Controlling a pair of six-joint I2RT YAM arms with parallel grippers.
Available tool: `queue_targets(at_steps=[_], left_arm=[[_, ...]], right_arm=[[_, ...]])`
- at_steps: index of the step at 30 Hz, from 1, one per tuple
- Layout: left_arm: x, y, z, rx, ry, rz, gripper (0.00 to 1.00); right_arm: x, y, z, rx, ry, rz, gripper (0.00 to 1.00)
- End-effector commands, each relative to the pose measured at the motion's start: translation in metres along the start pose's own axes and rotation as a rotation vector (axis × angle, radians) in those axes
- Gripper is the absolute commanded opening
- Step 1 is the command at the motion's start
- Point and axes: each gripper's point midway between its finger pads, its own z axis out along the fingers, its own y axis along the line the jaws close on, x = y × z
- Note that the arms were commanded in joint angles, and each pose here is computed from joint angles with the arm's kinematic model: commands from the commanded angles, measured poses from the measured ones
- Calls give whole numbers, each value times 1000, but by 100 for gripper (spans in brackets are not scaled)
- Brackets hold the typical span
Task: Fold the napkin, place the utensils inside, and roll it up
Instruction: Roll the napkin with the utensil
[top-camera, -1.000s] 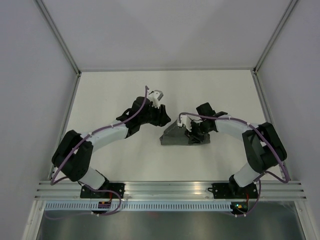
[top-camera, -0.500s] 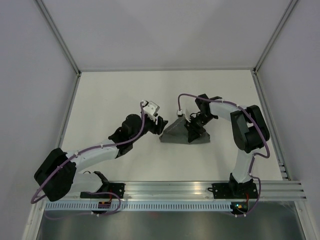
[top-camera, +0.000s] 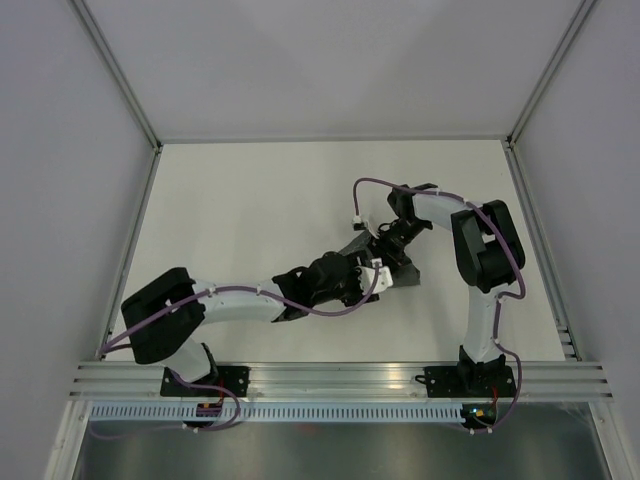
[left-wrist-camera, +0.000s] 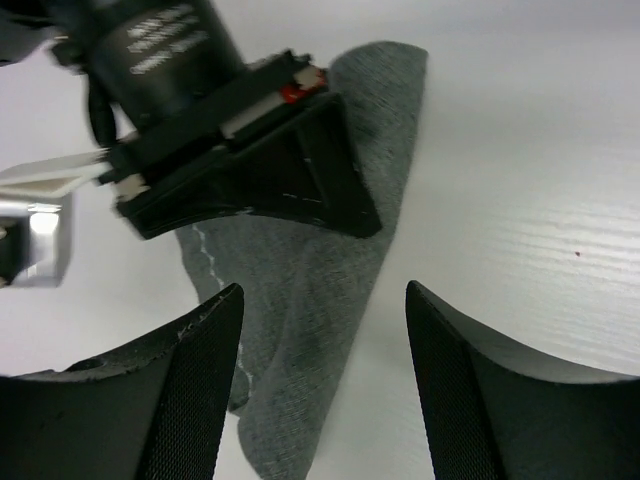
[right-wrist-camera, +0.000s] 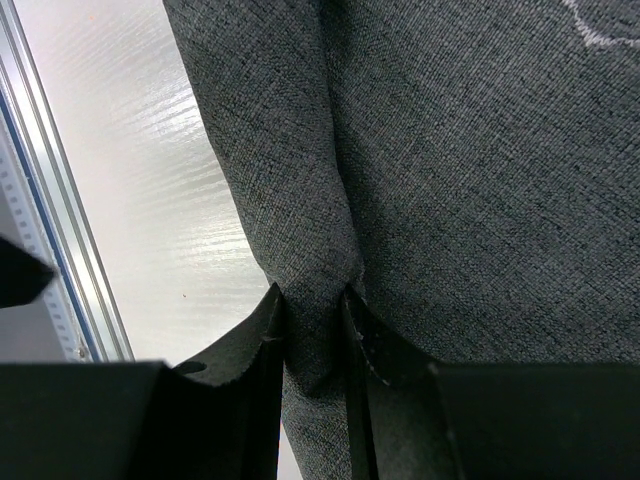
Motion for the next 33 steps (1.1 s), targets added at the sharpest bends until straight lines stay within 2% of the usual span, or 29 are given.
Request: queue_targets(at_steps=[1,4,10,13,18,26,27,28,33], left_arm=[[6,-15,12,70,54,162,71],[15,-28,21,101,81,209,71],[29,-26,37,67,105,239,72],[40,-26,44,67,158,251,71],[34,-23,53,56,142,265,71],[46,-27,64,99,197,240,58],[50,-29,62,114,218,237,55],[48,-29,64,123,217,222,46],[60,-33,64,166,264,189,33]], right_arm=[[34,-29,23,41,129,-19,7],[35,-29,24,35,136,-11,6],[38,-31,26,36,143,-6,6],[40,-33,27,35,147,-2,6],[44,-36,30,27,152,14,6],[43,-37,28,20,141,23,6],[44,-37,27,19,141,23,6],[43,-37,26,19,138,23,6],[44,-38,24,12,131,32,6]])
